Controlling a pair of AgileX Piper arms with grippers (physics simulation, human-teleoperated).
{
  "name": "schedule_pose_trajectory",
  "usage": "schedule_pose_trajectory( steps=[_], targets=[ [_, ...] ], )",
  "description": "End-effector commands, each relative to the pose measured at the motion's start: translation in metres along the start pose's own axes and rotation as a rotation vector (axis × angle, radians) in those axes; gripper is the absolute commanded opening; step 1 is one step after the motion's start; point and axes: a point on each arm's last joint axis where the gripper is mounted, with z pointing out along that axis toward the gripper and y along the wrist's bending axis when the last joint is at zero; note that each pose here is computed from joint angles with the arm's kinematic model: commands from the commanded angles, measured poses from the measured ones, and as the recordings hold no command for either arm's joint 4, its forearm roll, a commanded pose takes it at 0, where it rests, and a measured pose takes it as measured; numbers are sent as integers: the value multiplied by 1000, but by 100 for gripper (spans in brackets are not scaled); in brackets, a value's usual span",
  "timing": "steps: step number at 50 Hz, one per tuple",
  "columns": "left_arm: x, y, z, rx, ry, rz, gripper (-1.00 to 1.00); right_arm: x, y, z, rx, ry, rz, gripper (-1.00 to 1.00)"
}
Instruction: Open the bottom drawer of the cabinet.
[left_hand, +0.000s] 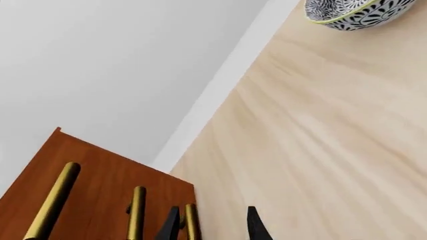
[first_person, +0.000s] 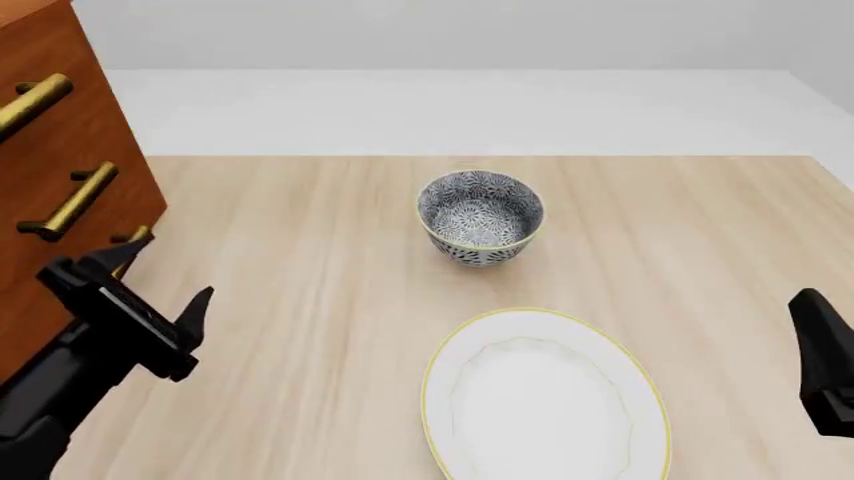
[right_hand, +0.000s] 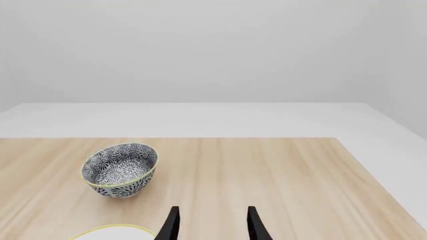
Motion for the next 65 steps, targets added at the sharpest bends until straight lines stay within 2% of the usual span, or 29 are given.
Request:
schedule_pose_trajectory(
  steps=[1, 33, 65],
  targets=[
    [9, 3, 9, -15, 49, 27, 100, 0, 0, 0, 0, 0, 0, 100],
    [42, -7, 46, 39, 184, 65, 100, 0, 0, 0, -1, 0, 0, 100],
    [67, -4, 57, 30, 274, 79, 100, 0, 0, 0, -1, 0, 0, 100]
  ],
)
